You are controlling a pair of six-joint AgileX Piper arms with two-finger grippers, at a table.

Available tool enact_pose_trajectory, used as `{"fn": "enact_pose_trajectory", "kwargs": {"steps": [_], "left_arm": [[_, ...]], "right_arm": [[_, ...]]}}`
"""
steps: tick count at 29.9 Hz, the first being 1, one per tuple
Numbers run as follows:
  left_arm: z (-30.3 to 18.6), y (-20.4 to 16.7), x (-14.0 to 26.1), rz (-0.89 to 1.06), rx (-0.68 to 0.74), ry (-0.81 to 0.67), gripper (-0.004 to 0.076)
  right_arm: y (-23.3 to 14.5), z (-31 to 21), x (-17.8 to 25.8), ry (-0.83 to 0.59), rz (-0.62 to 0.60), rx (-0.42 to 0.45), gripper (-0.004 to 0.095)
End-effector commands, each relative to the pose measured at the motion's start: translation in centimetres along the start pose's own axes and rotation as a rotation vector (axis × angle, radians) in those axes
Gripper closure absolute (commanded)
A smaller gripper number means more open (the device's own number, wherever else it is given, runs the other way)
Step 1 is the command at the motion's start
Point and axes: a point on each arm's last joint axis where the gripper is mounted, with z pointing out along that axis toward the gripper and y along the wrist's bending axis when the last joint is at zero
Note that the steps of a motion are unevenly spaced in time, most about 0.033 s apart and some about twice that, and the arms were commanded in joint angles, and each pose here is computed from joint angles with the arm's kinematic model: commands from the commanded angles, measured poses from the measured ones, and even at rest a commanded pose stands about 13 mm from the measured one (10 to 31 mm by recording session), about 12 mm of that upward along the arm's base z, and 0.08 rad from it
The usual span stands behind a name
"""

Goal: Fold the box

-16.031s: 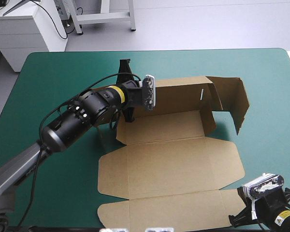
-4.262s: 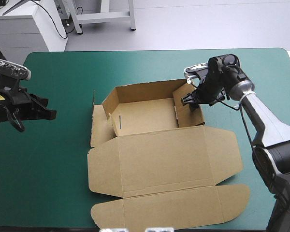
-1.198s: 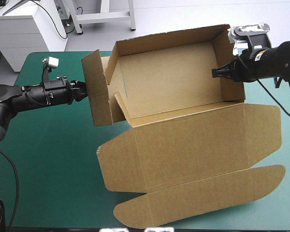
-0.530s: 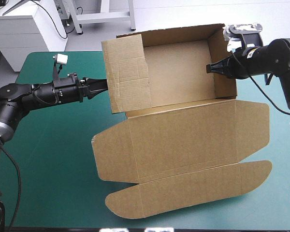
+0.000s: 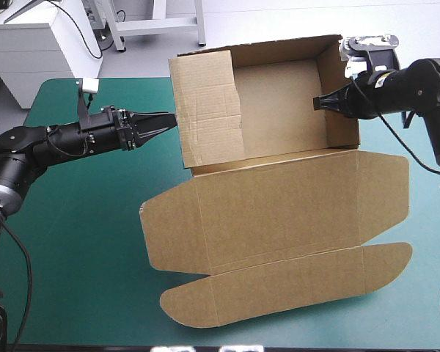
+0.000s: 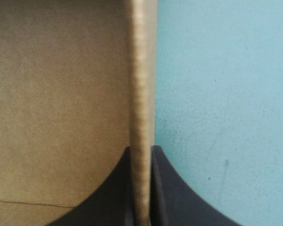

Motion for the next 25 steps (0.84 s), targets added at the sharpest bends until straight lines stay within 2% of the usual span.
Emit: {"fn": "enact_pose_trajectory", "kwargs": {"steps": [1, 10, 16, 25], "left_arm": [[0.4, -3.4, -0.5, 0.043, 0.170, -0.019, 0.0246], [1.1, -5.9, -2.0, 0.142, 0.205, 0.005, 0.0246], [2.1, -7.2, -2.8, 0.183, 0.050, 0.115, 0.0246], [4.0, -8.1, -3.6, 0.186, -0.208, 0.176, 0.0246]], "right_arm": [[0.6, -2.5, -1.1, -0.141, 0.007, -0.036, 0.0926], [0.7, -2.5, -1.1, -0.137, 0.008, -0.047, 0.0926], [0.8, -2.5, -1.1, -0.144, 0.022, -0.061, 0.0925], [1.0, -2.6, -1.2, -0.149, 0.039, -0.085, 0.0925]]}}
